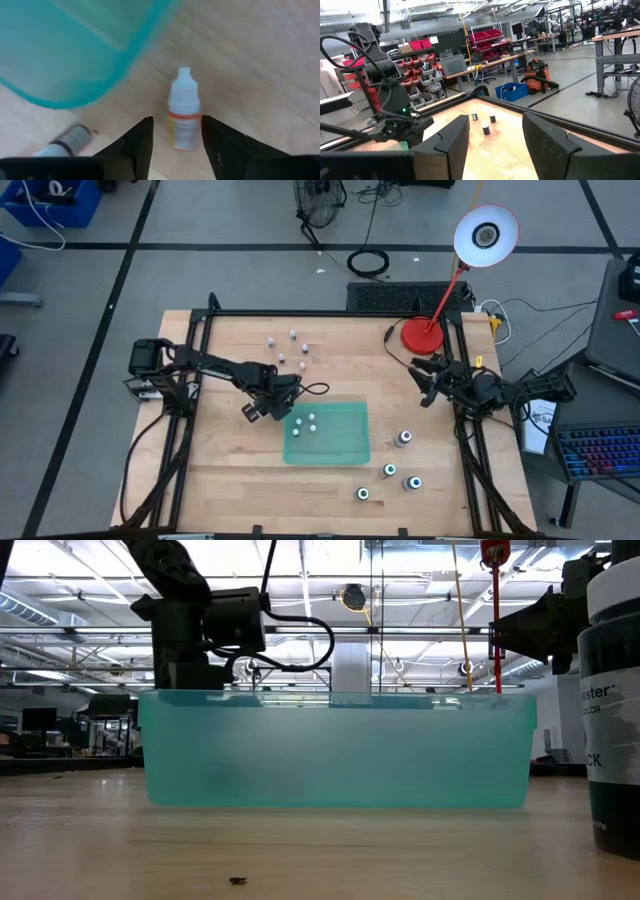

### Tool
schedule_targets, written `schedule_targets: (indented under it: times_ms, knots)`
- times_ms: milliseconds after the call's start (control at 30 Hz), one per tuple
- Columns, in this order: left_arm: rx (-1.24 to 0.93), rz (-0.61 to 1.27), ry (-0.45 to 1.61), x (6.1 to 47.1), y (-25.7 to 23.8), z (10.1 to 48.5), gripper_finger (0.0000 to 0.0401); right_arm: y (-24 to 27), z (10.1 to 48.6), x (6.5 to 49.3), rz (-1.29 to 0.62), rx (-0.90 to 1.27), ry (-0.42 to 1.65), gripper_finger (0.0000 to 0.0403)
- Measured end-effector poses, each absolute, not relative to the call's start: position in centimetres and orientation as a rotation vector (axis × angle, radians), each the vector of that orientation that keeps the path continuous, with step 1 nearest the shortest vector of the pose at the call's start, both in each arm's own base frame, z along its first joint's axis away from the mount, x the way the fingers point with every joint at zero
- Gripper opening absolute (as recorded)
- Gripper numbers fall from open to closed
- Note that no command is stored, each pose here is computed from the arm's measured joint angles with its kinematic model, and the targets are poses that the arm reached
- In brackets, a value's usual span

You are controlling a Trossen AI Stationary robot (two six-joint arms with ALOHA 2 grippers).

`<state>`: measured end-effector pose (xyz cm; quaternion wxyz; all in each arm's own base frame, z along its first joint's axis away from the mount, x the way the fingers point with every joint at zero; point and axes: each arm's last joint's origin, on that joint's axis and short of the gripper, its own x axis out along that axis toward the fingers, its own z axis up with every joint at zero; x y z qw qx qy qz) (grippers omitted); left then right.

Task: Pick & Place food coloring
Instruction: Put the small orange food coloring bottle into the blue bin

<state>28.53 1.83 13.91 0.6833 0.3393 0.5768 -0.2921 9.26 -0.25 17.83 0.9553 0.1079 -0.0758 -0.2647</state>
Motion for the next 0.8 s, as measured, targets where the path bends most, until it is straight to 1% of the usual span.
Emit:
schedule_targets:
  times_ms: [200,467,633,800]
  knots:
    - [0.766,-0.62,1.298,28.6,2.2,13.9,0.0135,-0.3,17.8,9.3,-0.538,0.217,-0.149,0.0172]
    - [0.645,-0.516,1.332,28.5,2.4,13.9,0.0048,-0.2,17.8,9.3,-0.538,0.217,-0.15,0.0172]
    - [0.576,-0.463,1.374,28.0,2.4,14.4,0.0046,-0.3,17.8,9.3,-0.538,0.217,-0.15,0.0173]
    - [0.537,-0.365,1.371,26.8,2.1,17.3,0.0046,-0.2,17.8,9.3,-0.538,0.217,-0.151,0.0172]
